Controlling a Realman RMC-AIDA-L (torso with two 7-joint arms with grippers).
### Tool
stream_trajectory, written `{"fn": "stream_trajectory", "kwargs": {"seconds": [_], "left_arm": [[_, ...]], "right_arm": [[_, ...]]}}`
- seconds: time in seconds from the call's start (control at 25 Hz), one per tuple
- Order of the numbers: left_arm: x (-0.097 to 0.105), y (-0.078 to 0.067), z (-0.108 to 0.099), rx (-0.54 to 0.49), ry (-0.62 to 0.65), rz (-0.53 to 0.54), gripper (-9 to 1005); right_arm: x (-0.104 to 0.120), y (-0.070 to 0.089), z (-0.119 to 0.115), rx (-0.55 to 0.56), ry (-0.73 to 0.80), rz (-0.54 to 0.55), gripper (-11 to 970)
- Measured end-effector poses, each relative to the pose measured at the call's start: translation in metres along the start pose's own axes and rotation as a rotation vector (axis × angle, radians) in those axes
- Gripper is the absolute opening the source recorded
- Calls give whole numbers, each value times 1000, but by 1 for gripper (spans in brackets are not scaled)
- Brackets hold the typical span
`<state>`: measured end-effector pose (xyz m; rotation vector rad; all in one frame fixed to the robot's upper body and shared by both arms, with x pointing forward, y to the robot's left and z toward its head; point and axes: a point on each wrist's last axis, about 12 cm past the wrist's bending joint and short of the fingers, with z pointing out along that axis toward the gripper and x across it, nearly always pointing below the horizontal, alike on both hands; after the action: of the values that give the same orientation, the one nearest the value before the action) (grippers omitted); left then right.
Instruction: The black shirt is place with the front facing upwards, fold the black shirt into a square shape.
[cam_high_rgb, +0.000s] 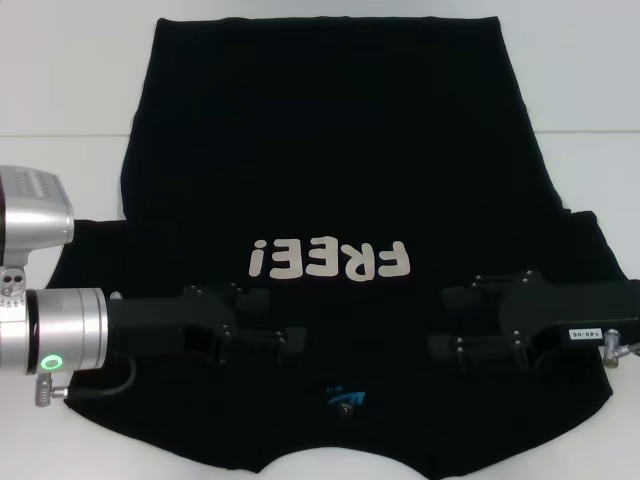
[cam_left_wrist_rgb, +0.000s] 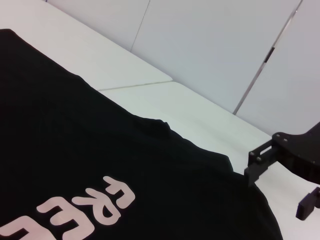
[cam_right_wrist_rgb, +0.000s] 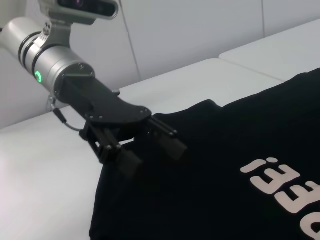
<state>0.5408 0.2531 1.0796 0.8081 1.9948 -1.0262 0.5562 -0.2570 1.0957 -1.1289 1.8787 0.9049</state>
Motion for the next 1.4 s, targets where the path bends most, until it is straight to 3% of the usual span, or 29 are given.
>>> {"fn": "stream_trajectory", "kwargs": {"seconds": [0.36,0.56,0.68,1.04,1.12,1.24,1.4], "left_arm": [[0,1,0,-8,-1,-8,910],[0,1,-3,-8,-2,-26,907],[-1,5,-9,-33,-32,-115,904],[13,33,-85,-202,-245,-712,898],[25,37,-104,-245,-311,-825,896],[42,40,-124,-322,-391,-910,894],[60,45,-138,-432,-420,-936,891]], "right_arm": [[3,2,0,2,-8,-90,743],[4,2,0,1,-11,-72,743],[3,-4,-5,47,-34,35,743],[8,-37,-29,296,-180,651,743],[10,-39,-31,308,-194,709,743],[13,-39,-31,307,-200,740,743],[12,-40,-27,305,-200,741,743]]}}
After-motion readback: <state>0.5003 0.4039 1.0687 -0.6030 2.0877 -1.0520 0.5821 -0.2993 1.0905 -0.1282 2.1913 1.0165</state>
